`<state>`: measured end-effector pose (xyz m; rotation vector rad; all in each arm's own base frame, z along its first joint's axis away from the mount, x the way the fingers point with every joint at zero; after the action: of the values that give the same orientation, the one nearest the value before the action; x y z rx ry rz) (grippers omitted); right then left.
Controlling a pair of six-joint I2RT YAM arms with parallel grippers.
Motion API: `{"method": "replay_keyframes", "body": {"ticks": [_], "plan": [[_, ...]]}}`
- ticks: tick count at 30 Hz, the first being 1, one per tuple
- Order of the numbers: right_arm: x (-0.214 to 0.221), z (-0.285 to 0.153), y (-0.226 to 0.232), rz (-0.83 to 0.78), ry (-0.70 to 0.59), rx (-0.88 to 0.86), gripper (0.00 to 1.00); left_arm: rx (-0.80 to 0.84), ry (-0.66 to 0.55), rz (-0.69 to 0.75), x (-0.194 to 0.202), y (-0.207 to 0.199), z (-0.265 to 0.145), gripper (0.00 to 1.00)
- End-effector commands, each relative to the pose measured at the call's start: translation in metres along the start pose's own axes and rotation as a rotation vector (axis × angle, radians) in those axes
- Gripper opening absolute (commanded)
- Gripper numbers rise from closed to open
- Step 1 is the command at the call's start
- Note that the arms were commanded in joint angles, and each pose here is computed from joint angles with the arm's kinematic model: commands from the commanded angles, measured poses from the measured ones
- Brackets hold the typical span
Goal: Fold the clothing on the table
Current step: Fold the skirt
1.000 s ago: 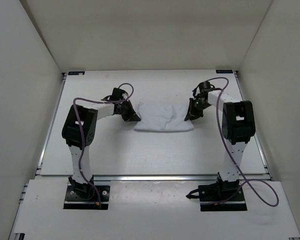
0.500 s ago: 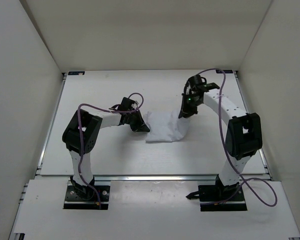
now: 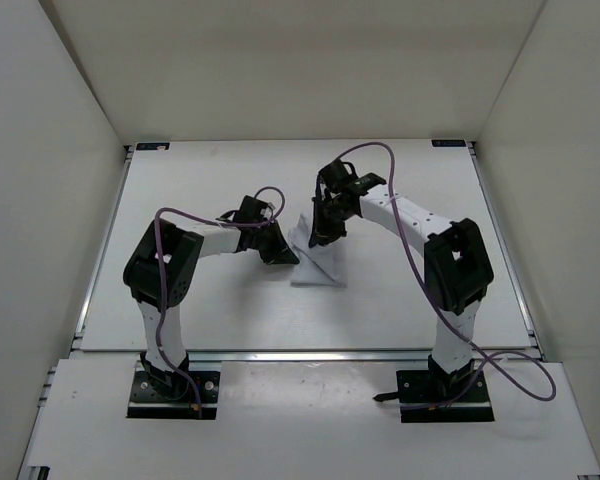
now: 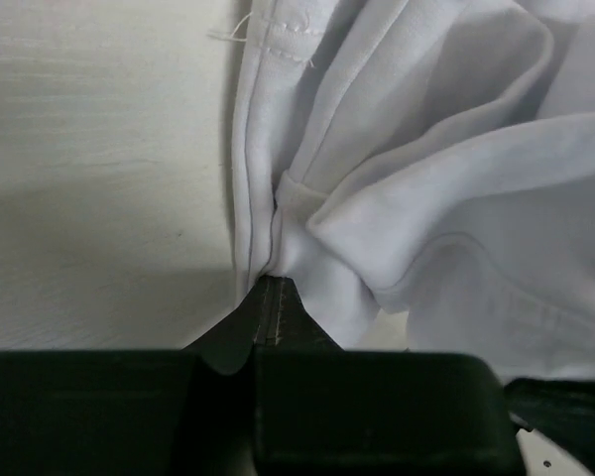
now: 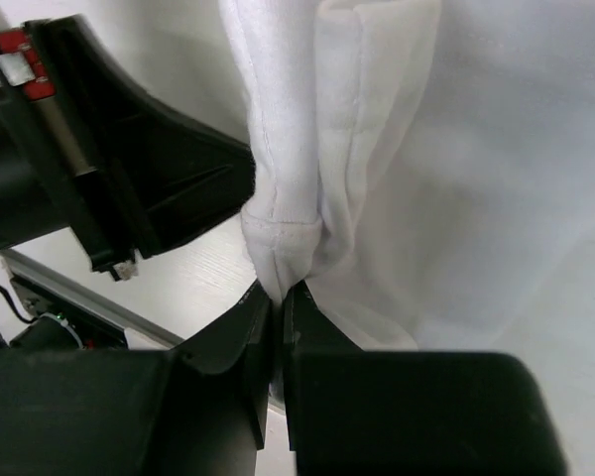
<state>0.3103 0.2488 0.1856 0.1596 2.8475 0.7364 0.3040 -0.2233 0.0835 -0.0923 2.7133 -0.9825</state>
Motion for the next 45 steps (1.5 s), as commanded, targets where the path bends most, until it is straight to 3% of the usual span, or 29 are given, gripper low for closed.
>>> {"method": "replay_keyframes", "body": {"ticks": [1, 5, 7, 11, 16, 22, 26, 36, 45], "plan": [[-0.02, -0.021, -0.001, 0.021, -0.087, 0.005, 0.01, -0.085, 0.029, -0.021, 0.015, 0.016, -0.007, 0.0], [-0.027, -0.048, -0.06, 0.142, -0.164, 0.024, 0.0, -0.045, -0.004, -0.014, 0.01, 0.006, -0.021, 0.0], [-0.028, -0.065, -0.098, 0.248, -0.201, -0.046, 0.0, -0.028, -0.019, 0.008, 0.005, -0.001, -0.028, 0.0], [-0.013, -0.056, -0.149, 0.342, -0.203, -0.091, 0.0, 0.005, -0.066, 0.039, 0.0, -0.022, -0.049, 0.0], [-0.005, -0.037, -0.17, 0.404, -0.163, -0.027, 0.0, 0.112, -0.136, 0.097, -0.004, -0.067, -0.069, 0.0], [0.0, -0.032, -0.187, 0.464, -0.147, 0.064, 0.0, 0.214, -0.078, 0.17, -0.005, -0.119, -0.036, 0.0], [0.0, -0.032, -0.193, 0.469, -0.143, 0.067, 0.0, 0.171, -0.039, 0.173, -0.006, -0.127, 0.003, 0.0], [-0.005, -0.041, -0.202, 0.451, -0.146, 0.058, 0.0, -0.032, 0.061, 0.144, -0.017, -0.076, 0.074, 0.0], [-0.018, -0.067, -0.162, 0.298, -0.145, 0.035, 0.0, -0.132, 0.055, 0.099, 0.002, -0.041, 0.081, 0.0]]}}
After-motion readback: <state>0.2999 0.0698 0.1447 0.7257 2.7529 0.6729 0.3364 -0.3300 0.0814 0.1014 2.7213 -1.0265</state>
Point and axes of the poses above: each gripper's point midway between its finger pads, its own z axis out along the fingers, its own y axis along the line the jaws close on, x = y × z, the point moved 9 cm from there along -z, back along the fingers, and after that the axes turned 11 degrees about z, right-handed, at the moved point
